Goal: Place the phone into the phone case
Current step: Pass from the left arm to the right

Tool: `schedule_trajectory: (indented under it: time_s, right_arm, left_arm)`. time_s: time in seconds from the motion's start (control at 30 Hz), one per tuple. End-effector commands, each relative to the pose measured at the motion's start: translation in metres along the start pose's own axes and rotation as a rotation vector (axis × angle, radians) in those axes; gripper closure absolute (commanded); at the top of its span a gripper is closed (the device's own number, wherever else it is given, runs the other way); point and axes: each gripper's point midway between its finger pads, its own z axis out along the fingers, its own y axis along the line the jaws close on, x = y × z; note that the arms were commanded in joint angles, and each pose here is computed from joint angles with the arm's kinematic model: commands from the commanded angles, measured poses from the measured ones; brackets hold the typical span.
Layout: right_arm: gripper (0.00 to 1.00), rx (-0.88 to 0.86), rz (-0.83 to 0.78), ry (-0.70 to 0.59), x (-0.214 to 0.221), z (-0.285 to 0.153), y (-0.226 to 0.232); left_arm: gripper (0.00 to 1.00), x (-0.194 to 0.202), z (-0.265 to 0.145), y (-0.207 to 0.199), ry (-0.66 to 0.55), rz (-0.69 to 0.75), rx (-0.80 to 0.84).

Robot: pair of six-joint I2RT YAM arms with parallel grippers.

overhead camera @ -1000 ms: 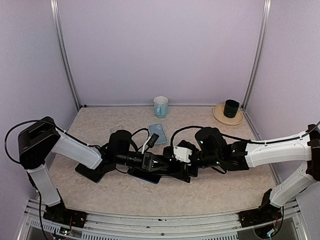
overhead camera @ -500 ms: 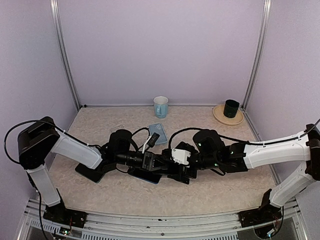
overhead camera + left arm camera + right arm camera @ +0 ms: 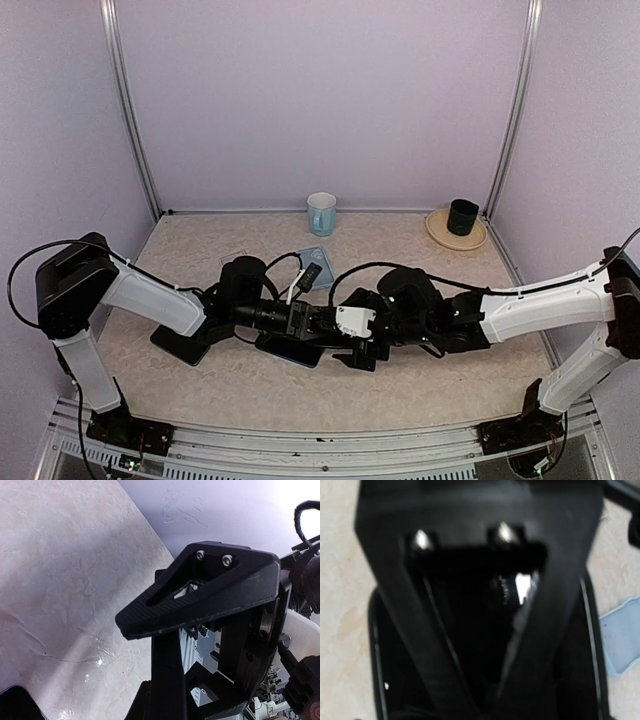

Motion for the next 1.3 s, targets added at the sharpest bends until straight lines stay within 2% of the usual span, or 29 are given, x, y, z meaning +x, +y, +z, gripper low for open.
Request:
schedule_trajectory:
  time_s: [0.0,0.17,0.43,0.53,0.67,0.83,0.97,1.17,1.27]
  right_arm:
    - [0.02,0.087,-0.060,-0.010,-0.014,0.003,-0.007]
    - [0.09,0.126,-0.084,0.001,-0.014,0.002,-0.009]
    - [0.30,0.116,-0.093,0.003,-0.014,0.002,-0.006]
    - [0.32,0.110,-0.097,-0.009,-0.015,0.000,-0.003]
    - [0.33,0.122,-0.087,-0.022,-0.018,-0.002,-0.005]
    - [0.33,0.138,-0.067,-0.024,-0.019,-0.005,-0.009]
    - [0.33,0.146,-0.052,-0.017,-0.016,-0.005,-0.010]
    - [0.33,0.167,-0.027,-0.009,-0.014,-0.005,-0.015]
    - [0.33,0.179,-0.006,-0.010,-0.013,-0.006,-0.019]
  left_arm:
    - [1.00,-0.025,0.000,-0.030,-0.054,0.079,0.072]
    - [1.00,-0.025,0.001,-0.029,-0.051,0.073,0.072]
    - [1.00,-0.023,0.002,-0.026,-0.050,0.064,0.069]
    - [0.99,-0.022,0.002,-0.026,-0.051,0.060,0.074]
    - [0.83,-0.023,0.001,-0.027,-0.053,0.062,0.079]
    - [0.55,-0.029,-0.006,-0.030,-0.075,0.074,0.083]
    - [0.45,-0.033,-0.019,-0.027,-0.100,0.076,0.068]
    - [0.36,-0.037,-0.035,-0.022,-0.126,0.081,0.026]
    - [0.26,-0.041,-0.043,-0.013,-0.153,0.074,-0.018]
